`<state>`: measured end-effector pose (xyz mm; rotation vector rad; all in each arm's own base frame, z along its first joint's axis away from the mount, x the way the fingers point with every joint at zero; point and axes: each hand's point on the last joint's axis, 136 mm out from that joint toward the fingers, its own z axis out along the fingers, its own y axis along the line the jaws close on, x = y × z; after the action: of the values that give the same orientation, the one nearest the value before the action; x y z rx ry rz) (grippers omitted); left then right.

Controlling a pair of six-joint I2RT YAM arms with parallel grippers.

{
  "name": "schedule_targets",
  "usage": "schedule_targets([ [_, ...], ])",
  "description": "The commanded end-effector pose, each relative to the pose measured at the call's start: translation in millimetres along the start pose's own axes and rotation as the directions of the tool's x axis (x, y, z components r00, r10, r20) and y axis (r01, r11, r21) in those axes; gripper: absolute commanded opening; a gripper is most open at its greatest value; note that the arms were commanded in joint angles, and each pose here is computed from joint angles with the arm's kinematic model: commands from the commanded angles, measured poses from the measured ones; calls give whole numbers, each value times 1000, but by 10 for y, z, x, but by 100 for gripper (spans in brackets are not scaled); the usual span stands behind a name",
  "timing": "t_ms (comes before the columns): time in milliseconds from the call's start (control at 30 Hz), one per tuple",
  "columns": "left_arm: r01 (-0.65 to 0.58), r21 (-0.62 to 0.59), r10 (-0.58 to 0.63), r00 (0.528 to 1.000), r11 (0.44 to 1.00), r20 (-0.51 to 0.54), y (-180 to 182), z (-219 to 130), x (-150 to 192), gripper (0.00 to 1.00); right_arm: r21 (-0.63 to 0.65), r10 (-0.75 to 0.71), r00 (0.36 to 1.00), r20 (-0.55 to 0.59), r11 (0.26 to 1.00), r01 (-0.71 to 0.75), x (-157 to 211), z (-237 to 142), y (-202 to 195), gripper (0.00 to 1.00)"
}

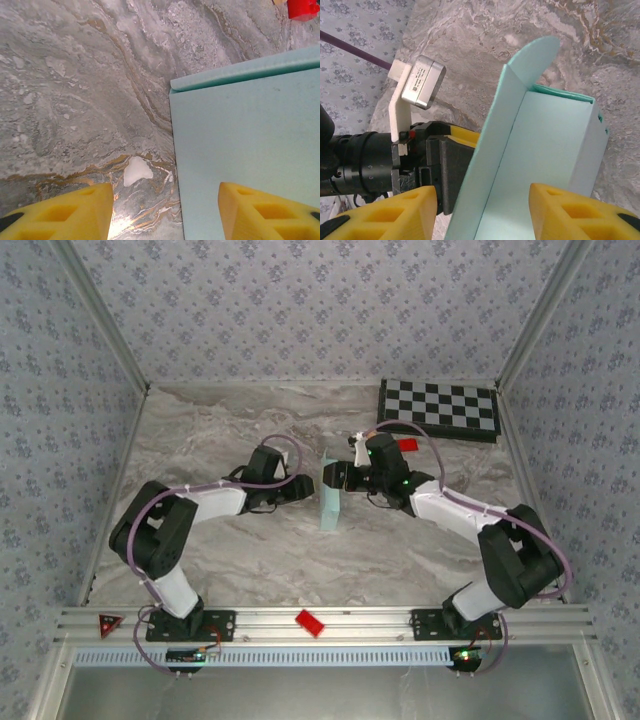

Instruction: Fold the paper box

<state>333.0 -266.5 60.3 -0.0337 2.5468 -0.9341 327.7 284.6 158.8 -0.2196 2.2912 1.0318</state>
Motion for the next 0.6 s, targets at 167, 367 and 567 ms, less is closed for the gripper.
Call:
schedule_targets([
  [167, -24, -6, 24, 999, 1000, 33, -95, -136, -131, 58, 151, -4, 998, 70, 989, -7, -125, -246, -175, 53],
  [367, -28, 34, 28, 1000, 999, -1, -163, -32, -131, 57, 125, 117, 992, 50, 985, -122, 48, -153, -382, 52],
  [567, -34, 50, 35, 999, 998, -19, -200, 90, -192, 57, 47, 127, 992, -17, 991, -126, 152, 31, -306, 56],
])
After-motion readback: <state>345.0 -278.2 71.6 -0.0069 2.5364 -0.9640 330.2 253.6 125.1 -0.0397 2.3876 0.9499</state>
